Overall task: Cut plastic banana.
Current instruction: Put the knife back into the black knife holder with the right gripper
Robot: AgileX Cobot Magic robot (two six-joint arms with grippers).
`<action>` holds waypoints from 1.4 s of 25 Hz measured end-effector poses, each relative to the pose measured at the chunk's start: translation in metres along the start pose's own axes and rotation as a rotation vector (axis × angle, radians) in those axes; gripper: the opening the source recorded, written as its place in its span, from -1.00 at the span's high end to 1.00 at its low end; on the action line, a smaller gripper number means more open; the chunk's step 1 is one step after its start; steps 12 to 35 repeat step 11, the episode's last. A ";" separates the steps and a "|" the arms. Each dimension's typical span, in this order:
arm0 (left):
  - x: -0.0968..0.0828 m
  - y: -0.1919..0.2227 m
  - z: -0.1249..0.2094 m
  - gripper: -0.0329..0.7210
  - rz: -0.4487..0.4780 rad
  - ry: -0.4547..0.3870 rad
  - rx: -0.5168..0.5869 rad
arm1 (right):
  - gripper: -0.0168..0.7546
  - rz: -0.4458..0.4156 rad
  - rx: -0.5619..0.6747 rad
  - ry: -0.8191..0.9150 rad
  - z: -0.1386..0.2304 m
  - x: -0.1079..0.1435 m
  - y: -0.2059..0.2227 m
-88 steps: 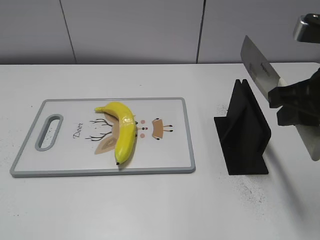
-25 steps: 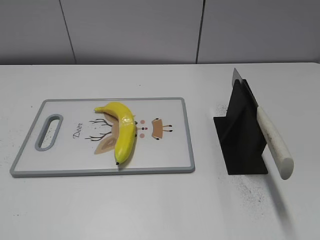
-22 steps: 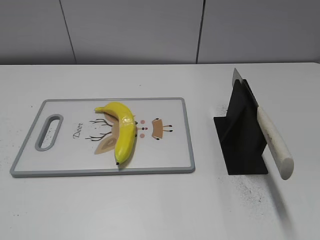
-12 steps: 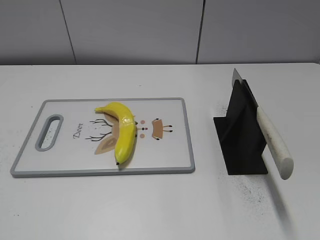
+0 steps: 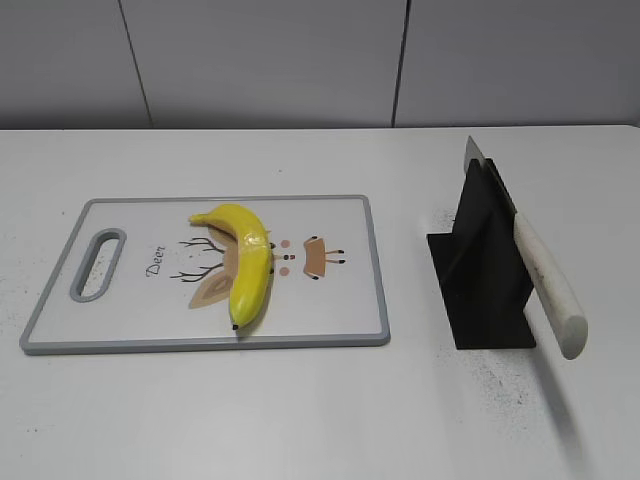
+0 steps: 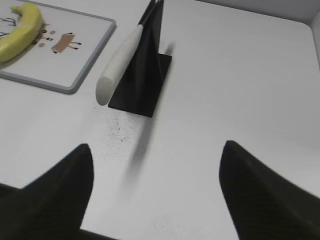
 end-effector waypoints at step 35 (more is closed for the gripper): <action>0.000 0.000 0.000 -0.41 0.000 0.000 0.000 | -0.58 0.043 0.009 0.021 0.000 -0.002 0.001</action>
Point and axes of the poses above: a point on each arm's last joint axis where the gripper is mounted, y pointing out along that axis toward the gripper, x along the wrist's bending axis when the last joint is at zero, z = x × y, the point moved 6 cm from there along y, pointing out along that axis toward the gripper, and after that the axes turned 11 degrees about -y, right-handed, at the moved point
